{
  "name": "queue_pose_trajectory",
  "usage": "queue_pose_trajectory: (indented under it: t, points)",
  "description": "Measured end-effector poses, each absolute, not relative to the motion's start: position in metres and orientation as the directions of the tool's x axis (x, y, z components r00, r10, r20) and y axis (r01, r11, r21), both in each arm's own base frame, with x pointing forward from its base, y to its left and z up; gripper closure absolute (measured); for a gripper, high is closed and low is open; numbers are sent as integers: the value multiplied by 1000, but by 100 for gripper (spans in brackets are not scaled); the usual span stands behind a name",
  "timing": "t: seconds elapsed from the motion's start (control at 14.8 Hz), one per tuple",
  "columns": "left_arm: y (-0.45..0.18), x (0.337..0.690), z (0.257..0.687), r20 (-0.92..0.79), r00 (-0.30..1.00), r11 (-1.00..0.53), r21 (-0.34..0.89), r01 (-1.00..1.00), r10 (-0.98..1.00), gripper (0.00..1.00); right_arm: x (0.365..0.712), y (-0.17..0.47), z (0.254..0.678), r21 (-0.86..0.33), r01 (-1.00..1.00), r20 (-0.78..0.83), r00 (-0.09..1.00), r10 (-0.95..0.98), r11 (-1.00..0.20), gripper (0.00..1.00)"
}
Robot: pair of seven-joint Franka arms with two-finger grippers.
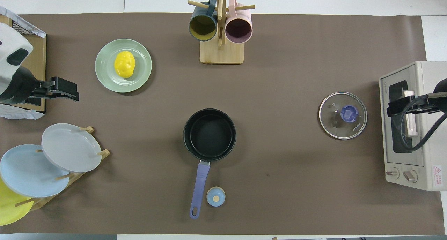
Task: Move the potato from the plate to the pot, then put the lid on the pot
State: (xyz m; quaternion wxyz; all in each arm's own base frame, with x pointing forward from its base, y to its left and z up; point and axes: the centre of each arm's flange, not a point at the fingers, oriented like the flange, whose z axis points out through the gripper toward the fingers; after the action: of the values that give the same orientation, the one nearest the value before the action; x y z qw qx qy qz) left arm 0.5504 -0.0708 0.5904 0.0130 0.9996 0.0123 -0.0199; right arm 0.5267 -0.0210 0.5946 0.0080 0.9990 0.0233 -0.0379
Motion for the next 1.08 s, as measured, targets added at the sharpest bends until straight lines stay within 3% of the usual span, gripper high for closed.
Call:
queue_pose_trajectory:
  t: [0.74, 1.08]
  points:
    - [-74, 569, 586, 20, 999, -999, 36, 25, 26, 0, 527, -22, 595, 14, 45, -76, 996, 44, -999, 0]
    - [-107, 659, 498, -60, 998, -999, 42, -6, -9, 0, 526, -24, 590, 12, 59, -81, 995, 58, -998, 0]
